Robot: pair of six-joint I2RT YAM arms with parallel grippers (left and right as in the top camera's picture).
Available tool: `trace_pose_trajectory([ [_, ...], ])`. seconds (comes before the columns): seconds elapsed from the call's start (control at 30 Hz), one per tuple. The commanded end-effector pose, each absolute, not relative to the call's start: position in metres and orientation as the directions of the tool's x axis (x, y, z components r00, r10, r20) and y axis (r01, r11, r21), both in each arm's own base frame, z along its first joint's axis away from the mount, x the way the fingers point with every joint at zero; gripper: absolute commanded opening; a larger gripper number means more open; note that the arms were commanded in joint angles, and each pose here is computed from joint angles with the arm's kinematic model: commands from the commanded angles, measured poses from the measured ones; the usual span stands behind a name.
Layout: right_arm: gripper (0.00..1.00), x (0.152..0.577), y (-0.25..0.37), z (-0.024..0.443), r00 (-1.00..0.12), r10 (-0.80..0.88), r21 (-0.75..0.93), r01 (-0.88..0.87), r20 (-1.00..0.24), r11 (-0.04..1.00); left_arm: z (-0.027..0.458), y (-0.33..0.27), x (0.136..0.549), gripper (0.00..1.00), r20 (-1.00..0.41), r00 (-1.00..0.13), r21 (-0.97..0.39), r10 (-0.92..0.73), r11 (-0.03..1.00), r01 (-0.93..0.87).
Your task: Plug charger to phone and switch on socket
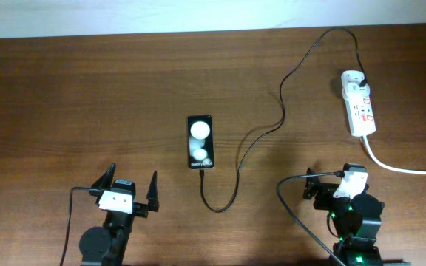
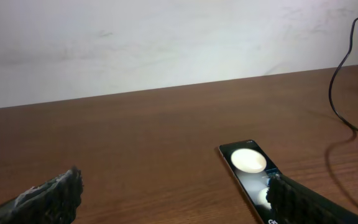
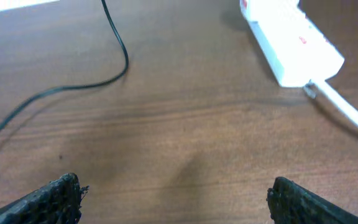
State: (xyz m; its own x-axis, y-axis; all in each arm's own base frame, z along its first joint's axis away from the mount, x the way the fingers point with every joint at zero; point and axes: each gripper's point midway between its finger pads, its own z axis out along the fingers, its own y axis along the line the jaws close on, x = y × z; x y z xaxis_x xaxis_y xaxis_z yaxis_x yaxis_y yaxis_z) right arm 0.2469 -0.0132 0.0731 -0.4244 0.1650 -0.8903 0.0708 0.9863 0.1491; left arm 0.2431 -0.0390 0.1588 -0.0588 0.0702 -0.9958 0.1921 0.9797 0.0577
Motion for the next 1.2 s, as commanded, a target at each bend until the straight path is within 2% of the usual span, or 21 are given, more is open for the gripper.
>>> trace_pose_trajectory([
  [0.0,0.99,0.248,-0.009,0.081,-0.391,0.146,0.138,0.048,-0.909,0.989,0.158,-0.038,0.243,0.99,-0.994,-0.056,0.077,0.089,0.979,0.187],
  [0.23,0.99,0.25,0.007,0.11,-0.278,0.11,0.122,-0.026,-0.954,0.992,0.158,-0.038,0.243,0.99,-0.994,-0.056,0.077,0.089,0.979,0.187],
  [0.47,0.99,0.249,0.014,0.121,-0.234,0.101,0.119,-0.061,-0.967,0.991,0.158,-0.038,0.243,0.99,-0.994,-0.056,0.077,0.089,0.979,0.186],
  [0.77,0.99,0.246,0.029,0.149,-0.122,0.094,0.11,-0.134,-0.988,0.985,0.158,-0.038,0.243,0.99,-0.994,-0.056,0.077,0.089,0.979,0.186],
  [1.17,0.99,0.245,0.03,0.154,-0.102,0.093,0.106,-0.134,-0.99,0.985,0.158,-0.038,0.243,0.99,-0.994,-0.056,0.077,0.089,0.979,0.186],
])
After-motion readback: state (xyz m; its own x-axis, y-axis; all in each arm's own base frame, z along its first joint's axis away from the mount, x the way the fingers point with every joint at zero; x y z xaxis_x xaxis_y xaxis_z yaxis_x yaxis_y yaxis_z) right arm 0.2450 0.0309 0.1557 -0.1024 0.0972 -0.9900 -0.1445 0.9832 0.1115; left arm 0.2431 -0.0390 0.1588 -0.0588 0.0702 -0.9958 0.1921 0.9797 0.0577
